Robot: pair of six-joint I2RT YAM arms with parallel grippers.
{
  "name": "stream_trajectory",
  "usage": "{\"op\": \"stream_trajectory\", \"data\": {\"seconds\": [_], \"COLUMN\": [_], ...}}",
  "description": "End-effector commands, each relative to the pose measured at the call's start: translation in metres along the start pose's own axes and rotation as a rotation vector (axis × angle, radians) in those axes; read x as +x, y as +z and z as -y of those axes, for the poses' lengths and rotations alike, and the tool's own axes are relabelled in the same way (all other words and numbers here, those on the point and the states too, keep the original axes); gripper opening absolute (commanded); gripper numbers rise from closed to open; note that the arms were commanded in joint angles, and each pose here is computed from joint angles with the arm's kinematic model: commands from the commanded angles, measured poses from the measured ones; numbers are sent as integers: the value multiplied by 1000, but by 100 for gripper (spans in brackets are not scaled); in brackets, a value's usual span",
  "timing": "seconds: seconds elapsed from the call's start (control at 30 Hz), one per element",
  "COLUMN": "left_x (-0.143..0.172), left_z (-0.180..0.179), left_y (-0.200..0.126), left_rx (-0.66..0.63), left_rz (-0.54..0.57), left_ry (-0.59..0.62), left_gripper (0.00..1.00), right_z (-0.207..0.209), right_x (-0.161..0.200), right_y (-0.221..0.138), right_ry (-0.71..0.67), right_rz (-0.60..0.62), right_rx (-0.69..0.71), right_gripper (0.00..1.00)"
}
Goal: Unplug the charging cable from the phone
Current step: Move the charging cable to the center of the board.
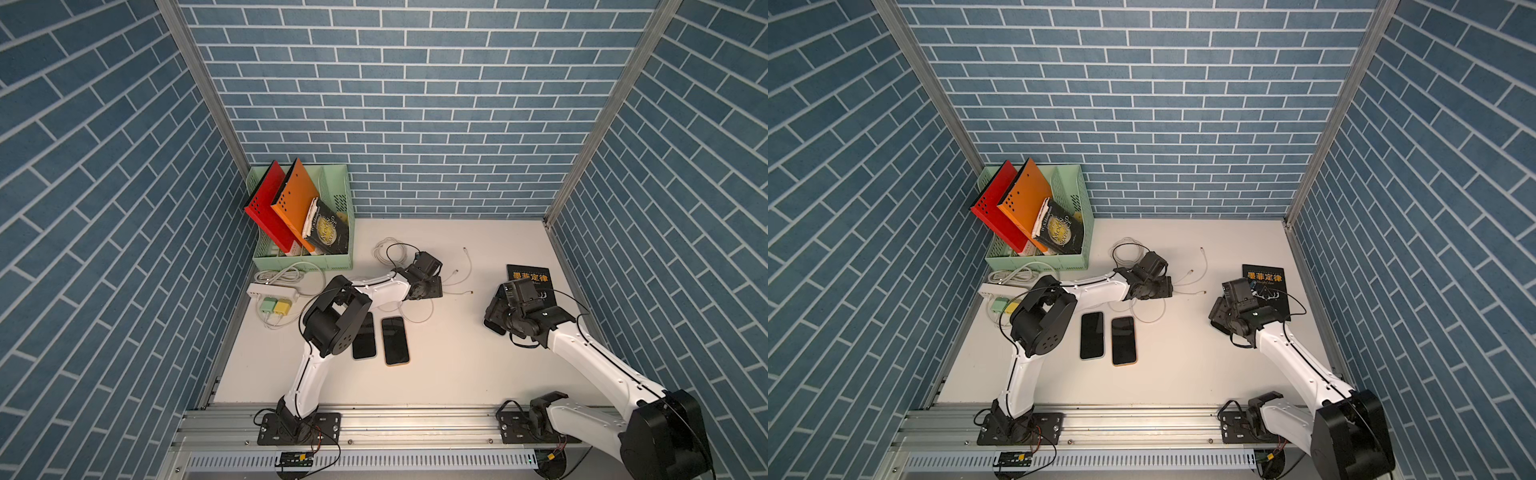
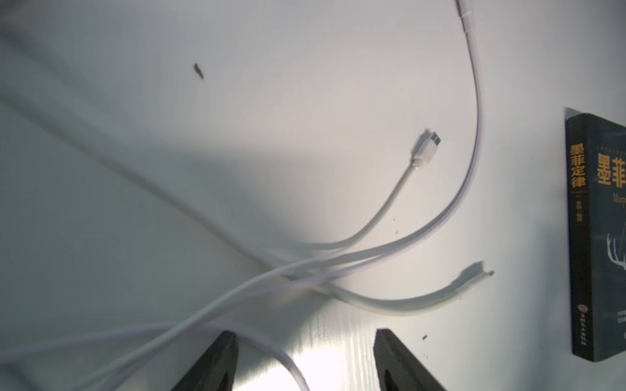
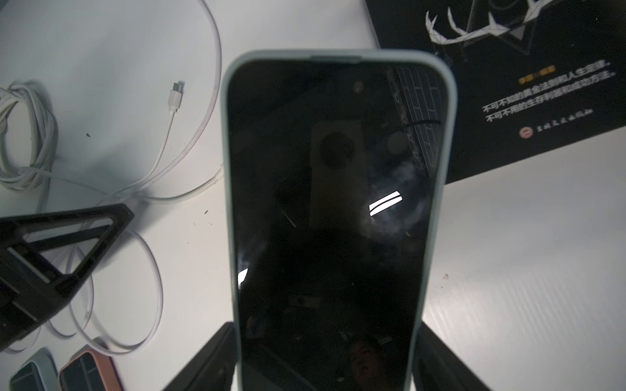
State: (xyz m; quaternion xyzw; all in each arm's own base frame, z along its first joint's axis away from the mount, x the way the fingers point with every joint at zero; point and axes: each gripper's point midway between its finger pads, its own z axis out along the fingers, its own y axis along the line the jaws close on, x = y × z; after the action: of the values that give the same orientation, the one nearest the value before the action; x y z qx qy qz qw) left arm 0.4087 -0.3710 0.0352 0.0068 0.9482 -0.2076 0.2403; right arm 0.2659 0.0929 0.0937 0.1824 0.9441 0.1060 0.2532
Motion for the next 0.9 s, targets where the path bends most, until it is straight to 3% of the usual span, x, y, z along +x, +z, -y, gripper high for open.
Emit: {"op": "stream_trajectory", "data": {"seconds": [0.0,0.3,0.67,0.87], "left_x": [-1,-46,-83,-95], "left_z": [-15,8,39,29], "left_y": [21,22,-52,-94], "left_rx": [-47,3,108,97], "left_rz": [-23,38,155,227], "left_ry": [9,22,28,6], "left_gripper": [69,69,81,81], "right_z": [-23,-55,-89,-112], "right_x": [-3,28,63,85], "right_y": [1,12,20,27], "right_ry": [-23,-178,-344,-433], "right_rz": [8,-89,-182,-227], "right_rx": [-63,-116,-155,-155], "right_gripper": [34,34,33,33]}}
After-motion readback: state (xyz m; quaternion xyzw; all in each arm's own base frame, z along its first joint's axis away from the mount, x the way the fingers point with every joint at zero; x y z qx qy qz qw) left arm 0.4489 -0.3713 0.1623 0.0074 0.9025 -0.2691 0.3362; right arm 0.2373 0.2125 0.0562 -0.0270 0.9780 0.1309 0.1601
